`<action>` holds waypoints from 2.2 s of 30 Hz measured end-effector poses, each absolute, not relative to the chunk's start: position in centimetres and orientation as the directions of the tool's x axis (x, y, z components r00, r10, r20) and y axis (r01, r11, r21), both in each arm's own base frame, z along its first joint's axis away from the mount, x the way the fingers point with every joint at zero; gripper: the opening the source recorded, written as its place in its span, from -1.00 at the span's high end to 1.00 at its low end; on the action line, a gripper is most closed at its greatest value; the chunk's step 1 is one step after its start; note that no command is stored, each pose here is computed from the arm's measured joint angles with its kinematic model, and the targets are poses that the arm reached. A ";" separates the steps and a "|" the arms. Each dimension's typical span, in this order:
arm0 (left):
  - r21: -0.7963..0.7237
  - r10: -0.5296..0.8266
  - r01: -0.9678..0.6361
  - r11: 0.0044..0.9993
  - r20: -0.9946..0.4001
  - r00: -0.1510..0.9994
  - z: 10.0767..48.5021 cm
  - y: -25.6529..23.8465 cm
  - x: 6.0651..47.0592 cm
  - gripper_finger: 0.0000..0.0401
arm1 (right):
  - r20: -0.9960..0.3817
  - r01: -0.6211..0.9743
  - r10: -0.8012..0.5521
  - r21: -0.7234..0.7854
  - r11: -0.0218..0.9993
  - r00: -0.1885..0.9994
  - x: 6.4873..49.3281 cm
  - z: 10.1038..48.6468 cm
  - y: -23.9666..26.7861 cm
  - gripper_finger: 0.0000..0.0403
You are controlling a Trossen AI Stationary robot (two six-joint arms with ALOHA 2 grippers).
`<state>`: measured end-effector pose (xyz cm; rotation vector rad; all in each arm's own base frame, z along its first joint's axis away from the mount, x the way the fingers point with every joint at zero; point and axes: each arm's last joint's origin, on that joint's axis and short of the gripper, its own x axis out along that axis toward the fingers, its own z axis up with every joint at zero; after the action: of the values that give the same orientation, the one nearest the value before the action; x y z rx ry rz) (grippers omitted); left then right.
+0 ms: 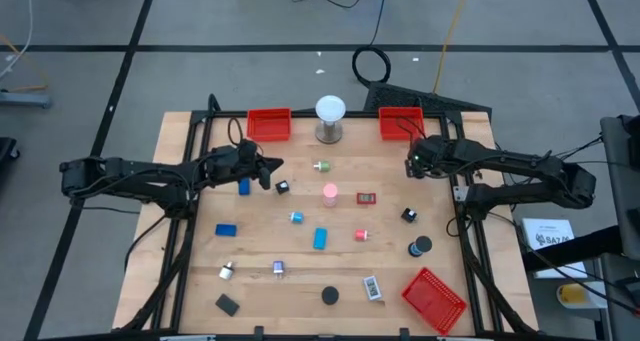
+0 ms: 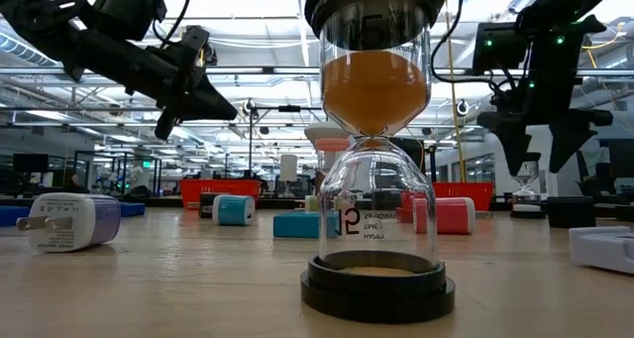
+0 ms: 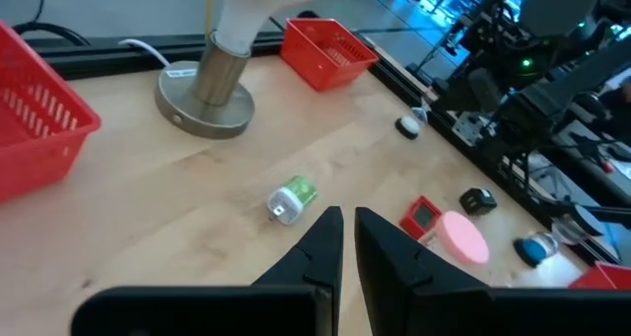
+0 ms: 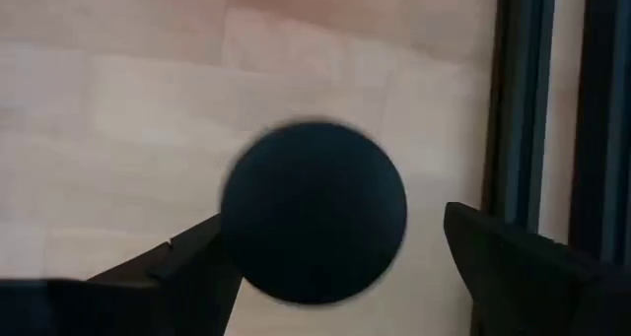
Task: Pick & Place Office items
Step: Put the white hourglass into the top left red bin
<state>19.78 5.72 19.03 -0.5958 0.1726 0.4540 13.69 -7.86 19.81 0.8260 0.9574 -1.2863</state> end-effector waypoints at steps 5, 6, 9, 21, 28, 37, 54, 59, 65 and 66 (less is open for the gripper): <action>-0.498 0.376 -0.470 0.728 -0.284 0.882 19.0 5.8 19.8 0.85 | -0.894 0.987 -0.440 0.019 0.161 0.089 14.4 20.0 -8.2 -0.40; -0.498 0.376 -0.471 0.728 -0.284 0.882 19.0 5.8 19.8 0.85 | -0.889 0.986 -0.446 0.029 0.166 0.101 14.5 20.1 -8.3 -0.35; -0.498 0.376 -0.470 0.729 -0.284 0.882 19.0 5.8 19.8 0.85 | -0.885 0.985 -0.452 0.043 0.165 0.114 14.6 20.1 -8.4 -0.17; -0.483 0.394 -0.486 0.728 -0.284 0.874 19.0 5.9 19.7 0.85 | -0.840 0.933 -0.435 0.211 0.290 0.325 16.8 24.5 -8.6 -0.02; -0.468 0.433 -0.529 0.708 -0.304 0.848 18.8 6.6 19.4 0.85 | -0.750 0.804 -0.410 0.266 0.531 0.519 22.4 29.9 -9.0 -0.02; -0.428 0.466 -0.573 0.699 -0.334 0.819 18.5 7.4 19.0 0.85 | -0.784 0.618 -0.250 0.207 0.759 0.569 31.8 28.8 -8.5 -0.02; -0.397 0.469 -0.600 0.695 -0.382 0.796 18.0 7.5 18.8 0.85 | -0.854 0.495 -0.191 0.087 0.865 0.483 37.1 23.3 -8.9 -0.02; -0.400 0.468 -0.600 0.693 -0.382 0.797 18.0 7.5 18.8 0.85 | -0.858 0.482 -0.190 0.075 0.873 0.477 37.5 22.6 -9.0 -0.02; -0.404 0.468 -0.600 0.691 -0.382 0.797 18.0 7.5 18.8 0.85 | -0.842 0.480 -0.196 0.083 0.874 0.502 37.7 22.8 -9.0 -0.17; -0.404 0.468 -0.600 0.691 -0.382 0.797 18.0 7.5 18.8 0.85 | -0.838 0.479 -0.197 0.086 0.874 0.509 37.8 22.8 -9.0 -0.19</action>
<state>18.77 7.54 18.05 -0.5401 0.2586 0.6041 37.76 -9.03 22.82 0.3265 0.9557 -0.4157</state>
